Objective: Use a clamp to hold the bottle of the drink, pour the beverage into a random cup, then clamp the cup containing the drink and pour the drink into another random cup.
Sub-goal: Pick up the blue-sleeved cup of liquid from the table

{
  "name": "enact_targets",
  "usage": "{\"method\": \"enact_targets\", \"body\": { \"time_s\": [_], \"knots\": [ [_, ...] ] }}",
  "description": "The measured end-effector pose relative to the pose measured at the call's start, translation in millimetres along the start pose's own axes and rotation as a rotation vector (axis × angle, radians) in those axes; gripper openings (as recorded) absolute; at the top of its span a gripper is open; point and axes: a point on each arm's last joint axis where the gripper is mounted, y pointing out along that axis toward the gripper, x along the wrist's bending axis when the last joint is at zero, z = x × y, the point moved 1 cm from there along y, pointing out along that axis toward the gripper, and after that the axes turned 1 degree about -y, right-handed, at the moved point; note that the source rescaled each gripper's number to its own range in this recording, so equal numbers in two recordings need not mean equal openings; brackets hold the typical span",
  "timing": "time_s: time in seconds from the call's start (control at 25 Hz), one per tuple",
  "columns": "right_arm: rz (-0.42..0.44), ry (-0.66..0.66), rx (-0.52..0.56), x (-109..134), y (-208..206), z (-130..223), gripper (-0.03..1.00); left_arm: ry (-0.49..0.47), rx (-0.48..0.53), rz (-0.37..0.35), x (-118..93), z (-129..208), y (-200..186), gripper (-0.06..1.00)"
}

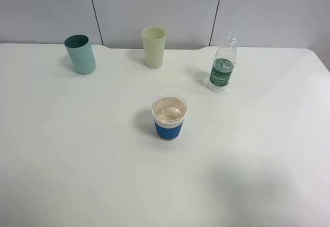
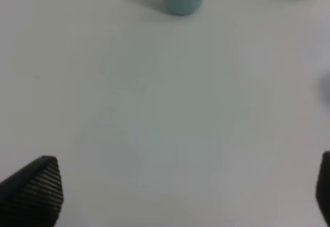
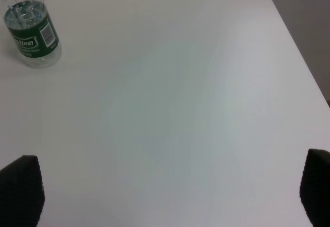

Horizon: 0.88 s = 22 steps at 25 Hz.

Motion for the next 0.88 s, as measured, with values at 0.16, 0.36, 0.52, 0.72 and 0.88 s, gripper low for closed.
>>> {"method": "enact_targets", "body": {
  "time_s": [0.16, 0.36, 0.52, 0.72, 0.88],
  "knots": [
    [0.000, 0.000, 0.000, 0.0, 0.0, 0.0, 1.00, -0.004, -0.001, 0.014, -1.4, -0.1, 0.0, 1.00],
    [0.000, 0.001, 0.000, 0.0, 0.0, 0.0, 1.00, -0.012, -0.042, 0.034, -3.1, -16.7, 4.2, 1.00],
    [0.000, 0.001, 0.000, 0.0, 0.0, 0.0, 1.00, 0.002, -0.044, 0.079, -3.8, -29.0, 15.8, 1.00],
    [0.000, 0.001, 0.000, 0.0, 0.0, 0.0, 1.00, 0.078, 0.079, 0.166, -8.4, -35.2, 38.5, 1.00],
    [0.000, 0.001, 0.000, 0.0, 0.0, 0.0, 1.00, 0.193, 0.182, 0.215, -14.1, -36.8, 59.2, 1.00]
  ]
}}
